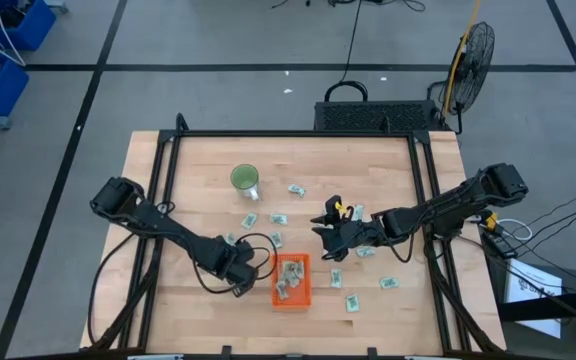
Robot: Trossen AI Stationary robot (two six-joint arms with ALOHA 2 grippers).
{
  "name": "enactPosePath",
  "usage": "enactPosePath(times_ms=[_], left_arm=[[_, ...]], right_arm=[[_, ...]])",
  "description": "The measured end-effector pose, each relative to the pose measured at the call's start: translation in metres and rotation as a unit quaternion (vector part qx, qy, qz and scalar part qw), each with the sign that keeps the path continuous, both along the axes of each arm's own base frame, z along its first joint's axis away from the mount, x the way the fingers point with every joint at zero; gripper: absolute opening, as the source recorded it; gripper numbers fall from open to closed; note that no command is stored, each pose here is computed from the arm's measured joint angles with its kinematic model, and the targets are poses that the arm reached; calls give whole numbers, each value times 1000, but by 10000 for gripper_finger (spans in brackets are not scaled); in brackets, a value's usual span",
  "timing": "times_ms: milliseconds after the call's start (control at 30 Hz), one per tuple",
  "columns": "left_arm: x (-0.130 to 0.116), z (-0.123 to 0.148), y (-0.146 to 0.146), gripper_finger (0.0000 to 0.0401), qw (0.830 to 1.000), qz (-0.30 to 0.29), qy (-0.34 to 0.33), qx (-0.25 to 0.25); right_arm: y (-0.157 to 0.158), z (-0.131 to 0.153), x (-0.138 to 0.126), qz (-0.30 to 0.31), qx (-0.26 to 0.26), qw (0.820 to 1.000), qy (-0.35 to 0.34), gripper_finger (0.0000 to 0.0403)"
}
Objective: Pick and place Stevia / Truvia into bins
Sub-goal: Put the stevia packet into the orange basket
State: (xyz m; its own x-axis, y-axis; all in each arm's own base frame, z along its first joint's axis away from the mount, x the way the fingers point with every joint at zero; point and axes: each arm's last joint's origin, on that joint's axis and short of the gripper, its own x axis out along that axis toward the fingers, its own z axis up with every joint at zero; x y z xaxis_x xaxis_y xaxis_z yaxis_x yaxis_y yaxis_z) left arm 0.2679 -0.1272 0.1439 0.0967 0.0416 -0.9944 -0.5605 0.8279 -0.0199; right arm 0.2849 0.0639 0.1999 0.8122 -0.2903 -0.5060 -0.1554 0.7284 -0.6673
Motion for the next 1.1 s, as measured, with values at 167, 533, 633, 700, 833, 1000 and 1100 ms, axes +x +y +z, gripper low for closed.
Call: enactPosePath(times_ms=[167, 533, 633, 700, 833, 1000, 1100], left_arm=[[-1, -4, 7, 125, 1000, -6, 7, 2], [7, -6, 8, 69, 994, -104, -34, 2], [12, -4, 8, 22, 993, -104, -50, 4], [16, 0, 7, 10, 993, -105, -62, 4], [36, 20, -1, 22, 981, -139, -138, 6], [66, 56, -14, 12, 937, -222, -270, 6], [74, 68, -17, 6, 916, -251, -313, 14]], right_arm=[[0, 0, 0, 0, 0, 1000, 0, 114], [0, 0, 0, 0, 0, 1000, 0, 114], [0, 0, 0, 0, 0, 1000, 0, 114], [0, 0, 0, 0, 0, 1000, 0, 114], [0, 0, 0, 1, -1, 1000, 0, 114], [0, 0, 0, 5, -7, 1000, 1, 114], [0, 0, 0, 5, -7, 1000, 1, 114]])
